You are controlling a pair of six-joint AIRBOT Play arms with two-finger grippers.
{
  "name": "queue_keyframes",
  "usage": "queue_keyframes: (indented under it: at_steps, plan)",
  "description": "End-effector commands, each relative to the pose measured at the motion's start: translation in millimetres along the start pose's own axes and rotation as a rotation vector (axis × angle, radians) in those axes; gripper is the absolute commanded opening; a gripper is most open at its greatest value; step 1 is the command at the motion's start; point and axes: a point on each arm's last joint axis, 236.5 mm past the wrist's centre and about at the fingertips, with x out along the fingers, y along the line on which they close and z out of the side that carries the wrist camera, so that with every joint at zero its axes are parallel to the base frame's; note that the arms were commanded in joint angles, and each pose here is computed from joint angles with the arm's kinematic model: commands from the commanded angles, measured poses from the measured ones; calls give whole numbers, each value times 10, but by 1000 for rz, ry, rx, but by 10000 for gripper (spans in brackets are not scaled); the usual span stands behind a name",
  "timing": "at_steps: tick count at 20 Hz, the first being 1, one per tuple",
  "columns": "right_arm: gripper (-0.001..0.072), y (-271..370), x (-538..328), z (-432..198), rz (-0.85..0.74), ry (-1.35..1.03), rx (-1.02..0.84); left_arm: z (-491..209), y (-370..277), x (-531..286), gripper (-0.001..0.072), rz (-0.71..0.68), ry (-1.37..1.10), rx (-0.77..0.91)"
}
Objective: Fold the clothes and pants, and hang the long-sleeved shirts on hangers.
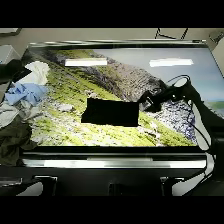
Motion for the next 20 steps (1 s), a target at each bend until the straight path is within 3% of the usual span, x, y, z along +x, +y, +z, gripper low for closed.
queue_keyframes:
  at_steps: [1,3,5,7,8,9,14,20]
  plan:
    - [670,-325,216,-178,-6,26,19,-48,-129,32,18,-21,13,20]
    - [657,-198,446,-196,66,26,-2,-86,-228,61,18,-37,24,34]
    - [577,-36,587,-167,134,22,-20,-124,-321,86,18,-52,34,48]
    - [344,147,619,-92,201,-15,-40,-158,-417,111,18,-66,41,63]
    - [169,259,584,-84,242,-18,-65,-172,-452,121,18,-72,44,69]
    - [38,379,496,-72,276,-19,-111,-184,-476,127,18,-76,47,72]
    - [37,718,-837,462,341,-183,-261,-202,-514,135,19,-82,52,70]
    - [37,-485,-2862,886,153,-545,-36,-202,-514,135,19,-81,53,51]
